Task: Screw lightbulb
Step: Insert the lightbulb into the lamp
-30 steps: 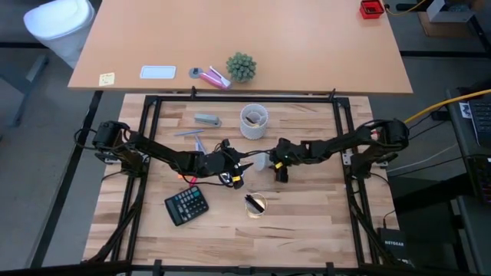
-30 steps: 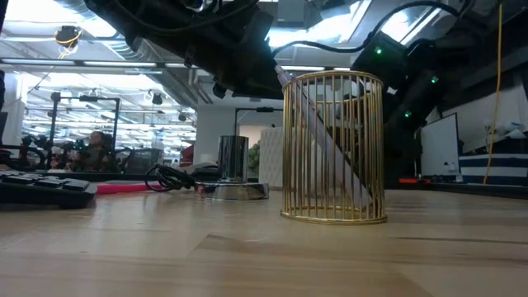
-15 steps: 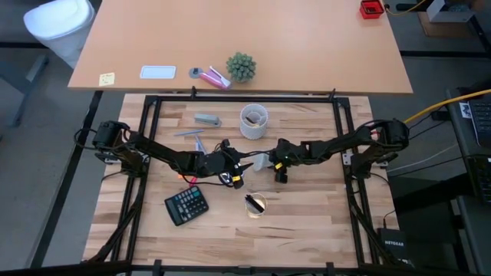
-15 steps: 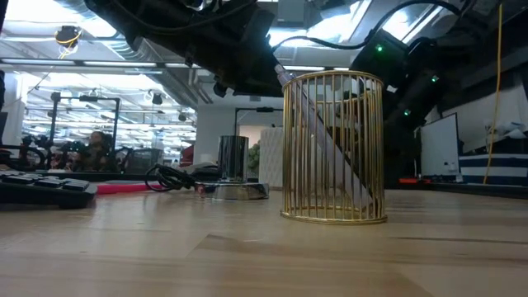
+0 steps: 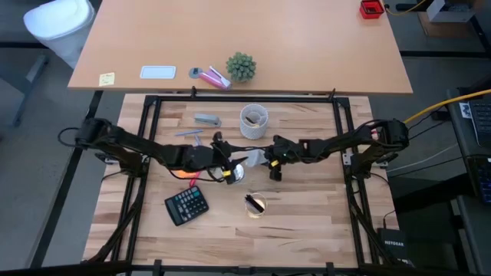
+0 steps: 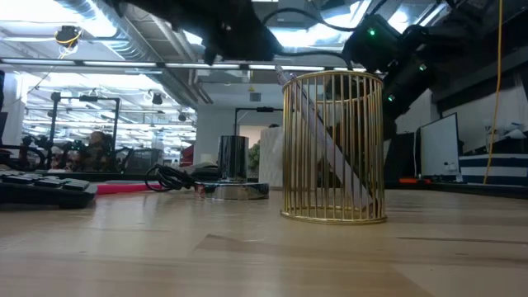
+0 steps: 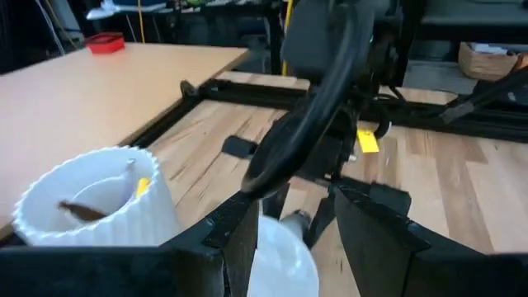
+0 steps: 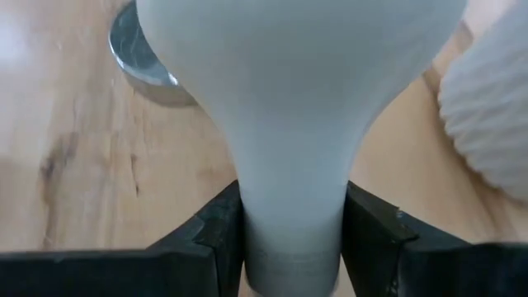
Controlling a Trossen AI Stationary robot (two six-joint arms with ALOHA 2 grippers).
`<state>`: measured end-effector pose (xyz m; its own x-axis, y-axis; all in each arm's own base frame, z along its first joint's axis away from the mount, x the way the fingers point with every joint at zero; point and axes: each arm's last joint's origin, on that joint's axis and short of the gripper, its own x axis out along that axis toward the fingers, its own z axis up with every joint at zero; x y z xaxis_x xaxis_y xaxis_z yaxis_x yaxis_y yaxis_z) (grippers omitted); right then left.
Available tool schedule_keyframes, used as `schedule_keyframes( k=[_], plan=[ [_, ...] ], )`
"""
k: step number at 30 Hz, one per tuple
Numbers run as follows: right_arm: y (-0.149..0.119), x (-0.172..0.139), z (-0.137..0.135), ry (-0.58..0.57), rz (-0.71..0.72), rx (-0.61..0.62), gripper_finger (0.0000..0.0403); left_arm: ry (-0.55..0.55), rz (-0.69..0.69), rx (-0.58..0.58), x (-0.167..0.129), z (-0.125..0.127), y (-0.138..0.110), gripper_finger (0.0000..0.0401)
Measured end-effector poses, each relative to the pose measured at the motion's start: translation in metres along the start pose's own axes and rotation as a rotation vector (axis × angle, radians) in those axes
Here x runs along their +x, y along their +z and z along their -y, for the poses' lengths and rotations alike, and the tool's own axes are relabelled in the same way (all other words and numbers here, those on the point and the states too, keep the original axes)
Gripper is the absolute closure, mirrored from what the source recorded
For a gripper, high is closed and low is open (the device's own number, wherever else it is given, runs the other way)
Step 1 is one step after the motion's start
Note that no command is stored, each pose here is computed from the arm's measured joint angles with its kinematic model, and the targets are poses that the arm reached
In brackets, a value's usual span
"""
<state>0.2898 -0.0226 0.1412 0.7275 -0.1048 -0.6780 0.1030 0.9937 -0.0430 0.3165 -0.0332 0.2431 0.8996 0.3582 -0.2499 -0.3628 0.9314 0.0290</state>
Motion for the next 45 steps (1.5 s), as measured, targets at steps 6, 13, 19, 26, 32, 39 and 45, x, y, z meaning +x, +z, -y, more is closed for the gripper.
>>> schedule_keyframes(
  k=[6,13,19,26,32,39,45],
  plan=[
    [0.018,-0.001,0.0,-0.002,0.048,-0.044,0.0243,0.027,-0.133,-0.091,-0.024,-0.013,0.004,0.0248],
    [0.034,-0.003,0.001,-0.003,0.064,-0.052,0.0243,0.076,-0.323,-0.193,-0.052,-0.02,-0.006,0.0248],
    [0.046,-0.006,0.001,-0.004,0.068,-0.073,0.0244,0.097,-0.419,-0.238,-0.062,-0.015,-0.017,0.0248],
    [0.065,-0.009,0.0,0.044,0.136,-0.072,0.0244,0.103,-0.455,-0.281,-0.062,-0.007,-0.035,0.0248],
    [0.077,-0.012,-0.004,0.165,0.215,-0.057,0.0244,0.186,-0.442,-0.311,-0.057,-0.007,-0.045,0.0248],
    [0.091,-0.017,-0.005,0.212,0.357,-0.042,0.0244,0.306,-0.361,-0.293,-0.053,-0.009,-0.046,0.0248],
    [0.098,-0.007,-0.017,0.236,0.493,-0.062,0.0244,0.323,-0.273,-0.286,-0.051,-0.006,-0.04,0.0248]
  ],
)
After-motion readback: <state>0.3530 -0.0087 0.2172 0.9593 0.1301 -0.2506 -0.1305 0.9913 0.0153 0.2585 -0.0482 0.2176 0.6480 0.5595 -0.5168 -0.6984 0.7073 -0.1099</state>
